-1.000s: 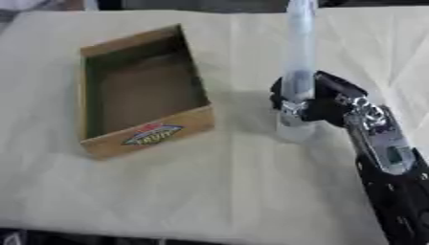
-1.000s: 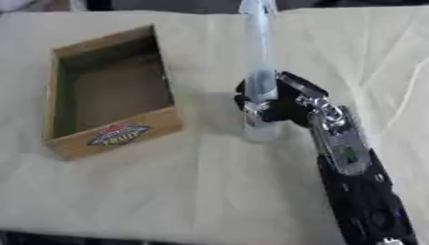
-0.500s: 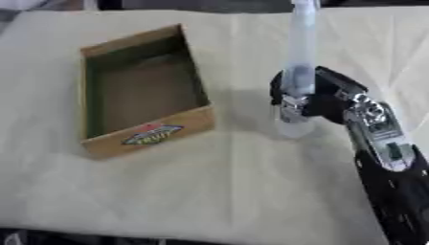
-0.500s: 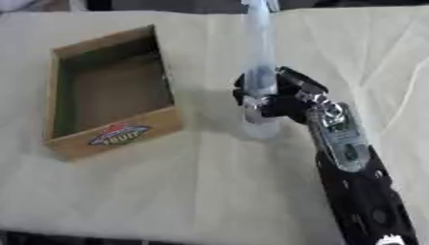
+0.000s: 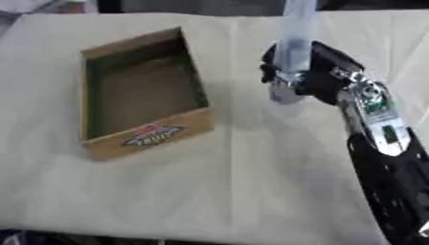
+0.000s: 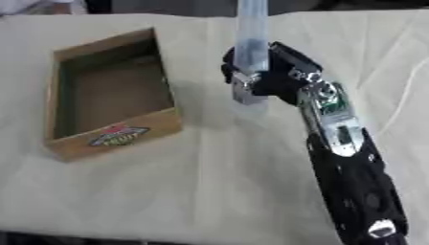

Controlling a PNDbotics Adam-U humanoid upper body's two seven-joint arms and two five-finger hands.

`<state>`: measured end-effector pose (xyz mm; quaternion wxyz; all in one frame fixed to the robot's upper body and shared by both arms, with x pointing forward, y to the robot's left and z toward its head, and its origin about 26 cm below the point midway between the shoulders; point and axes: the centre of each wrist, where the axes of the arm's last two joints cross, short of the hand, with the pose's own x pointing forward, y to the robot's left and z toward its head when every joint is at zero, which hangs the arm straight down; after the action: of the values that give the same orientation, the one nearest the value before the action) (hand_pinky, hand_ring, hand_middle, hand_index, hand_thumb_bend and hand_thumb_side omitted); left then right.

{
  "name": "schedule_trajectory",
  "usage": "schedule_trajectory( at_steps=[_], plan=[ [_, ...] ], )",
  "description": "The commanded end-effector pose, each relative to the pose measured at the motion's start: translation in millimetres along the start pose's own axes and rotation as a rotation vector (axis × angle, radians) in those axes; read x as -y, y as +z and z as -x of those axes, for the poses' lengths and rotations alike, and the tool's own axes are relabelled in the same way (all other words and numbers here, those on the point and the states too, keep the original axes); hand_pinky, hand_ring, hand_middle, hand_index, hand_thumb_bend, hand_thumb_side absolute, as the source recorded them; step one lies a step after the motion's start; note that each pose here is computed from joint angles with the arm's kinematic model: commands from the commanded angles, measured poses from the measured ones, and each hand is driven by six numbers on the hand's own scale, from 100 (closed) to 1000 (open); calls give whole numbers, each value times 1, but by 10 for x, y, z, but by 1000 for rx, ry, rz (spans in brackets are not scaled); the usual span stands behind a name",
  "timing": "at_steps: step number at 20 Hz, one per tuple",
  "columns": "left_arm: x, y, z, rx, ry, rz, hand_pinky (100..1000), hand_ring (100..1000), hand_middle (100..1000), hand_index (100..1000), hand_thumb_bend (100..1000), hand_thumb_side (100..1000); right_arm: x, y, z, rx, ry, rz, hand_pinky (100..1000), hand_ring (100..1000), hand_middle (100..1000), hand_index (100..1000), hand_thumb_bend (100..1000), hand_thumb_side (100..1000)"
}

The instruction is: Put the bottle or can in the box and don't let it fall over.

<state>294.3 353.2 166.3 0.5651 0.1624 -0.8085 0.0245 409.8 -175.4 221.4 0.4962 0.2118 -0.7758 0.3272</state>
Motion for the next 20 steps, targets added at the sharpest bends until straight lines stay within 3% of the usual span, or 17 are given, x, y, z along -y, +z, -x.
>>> schedule_trajectory(
  at_steps=[1,2,3,8,15,16,17,18,19,20],
  plan=[
    [-51,-37,-124,40,-20,8,1000,1000,803,804,100,100,-126,-238,-256,73,-7,-35,918,402,170,120,100,101],
    [-43,-41,-130,42,-17,12,1000,1000,803,804,100,100,-181,-326,-288,76,-18,-40,915,405,170,121,100,328],
    [-36,-44,-135,44,-15,15,1000,1000,803,804,100,100,-231,-399,-307,76,-28,-40,912,406,170,122,100,435],
    [18,-71,-175,61,1,36,1000,1000,802,803,100,100,-588,-778,-363,93,-82,-54,920,413,171,123,100,470],
    [121,-125,-255,91,37,69,1000,1000,801,804,100,100,-942,-1158,-353,129,-121,-78,922,417,174,132,100,470],
    [140,-130,-262,94,46,74,1000,1000,801,804,100,100,-989,-1202,-334,135,-121,-80,921,418,174,133,100,348],
    [156,-134,-264,94,54,77,1000,1000,802,804,100,100,-1037,-1243,-305,139,-122,-80,920,418,175,134,100,470],
    [172,-138,-266,95,61,80,1000,1000,802,804,100,100,-1089,-1283,-270,147,-128,-79,918,419,175,134,100,470],
    [185,-144,-272,97,66,83,1000,1000,802,804,100,100,-1131,-1313,-237,159,-135,-75,914,422,174,135,100,342],
    [197,-152,-284,102,72,86,1000,1000,801,804,100,100,-1161,-1338,-218,181,-139,-70,913,424,176,136,100,470]
  ],
)
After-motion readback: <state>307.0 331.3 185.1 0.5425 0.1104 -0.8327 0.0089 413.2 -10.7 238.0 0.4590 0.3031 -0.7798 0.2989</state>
